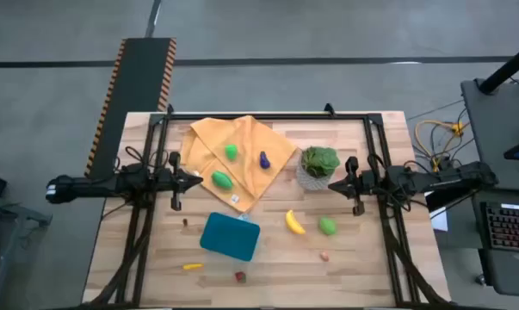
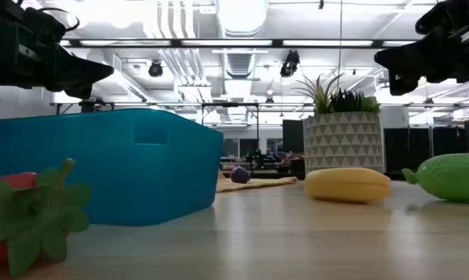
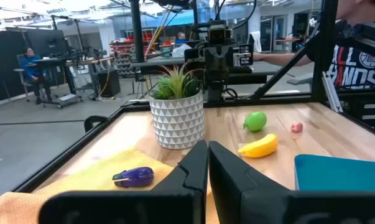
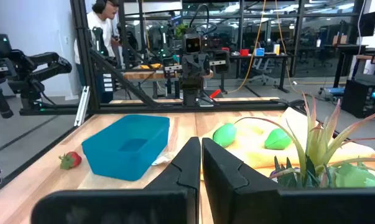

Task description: Pick and placing Produce into tupperware

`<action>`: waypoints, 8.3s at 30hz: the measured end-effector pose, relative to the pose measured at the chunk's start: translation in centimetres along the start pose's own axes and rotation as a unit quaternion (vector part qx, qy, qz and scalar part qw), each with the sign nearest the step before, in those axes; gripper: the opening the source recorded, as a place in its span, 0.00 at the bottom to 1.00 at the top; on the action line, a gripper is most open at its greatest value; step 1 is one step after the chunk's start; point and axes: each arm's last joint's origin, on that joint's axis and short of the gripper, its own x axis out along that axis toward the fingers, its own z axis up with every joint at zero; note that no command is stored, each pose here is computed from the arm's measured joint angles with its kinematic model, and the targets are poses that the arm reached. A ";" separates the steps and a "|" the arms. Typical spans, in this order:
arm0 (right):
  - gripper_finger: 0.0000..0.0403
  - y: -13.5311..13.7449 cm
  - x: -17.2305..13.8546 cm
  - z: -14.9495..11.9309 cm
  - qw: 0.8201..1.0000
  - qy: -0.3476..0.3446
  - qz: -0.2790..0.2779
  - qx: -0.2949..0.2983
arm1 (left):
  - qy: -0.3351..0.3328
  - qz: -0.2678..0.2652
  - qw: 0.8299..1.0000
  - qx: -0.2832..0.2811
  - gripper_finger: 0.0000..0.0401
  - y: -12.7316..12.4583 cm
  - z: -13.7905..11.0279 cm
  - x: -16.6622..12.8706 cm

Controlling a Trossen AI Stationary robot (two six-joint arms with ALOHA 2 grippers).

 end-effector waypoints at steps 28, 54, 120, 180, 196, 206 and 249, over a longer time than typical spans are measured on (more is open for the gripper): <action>0.02 0.0 0.0 0.0 1.000 0.000 0.000 0.000 | 0.000 0.001 1.000 0.000 0.00 0.0 0.0 0.0; 0.02 0.0 0.0 0.0 1.000 0.000 0.000 0.000 | 0.000 0.000 1.000 0.000 0.00 0.0 0.0 0.0; 0.02 0.0 0.0 0.0 1.000 0.000 0.000 -0.012 | 0.000 0.002 1.000 0.000 0.00 0.0 0.0 0.0; 0.48 0.2 -0.1 7.3 0.990 -0.135 0.000 -0.038 | -0.158 0.014 0.987 -0.014 0.44 0.6 7.4 0.2; 0.48 0.8 4.5 16.8 0.985 0.171 -0.007 0.037 | -0.114 -0.031 0.993 -0.001 0.44 0.4 11.3 3.8; 0.45 1.0 6.9 19.9 0.908 0.399 -0.083 0.099 | -0.127 -0.030 0.991 -0.002 0.44 0.5 11.4 3.8; 0.42 13.4 11.1 11.3 0.717 0.637 -0.261 0.106 | -0.092 -0.023 0.995 0.024 0.44 0.4 10.2 4.7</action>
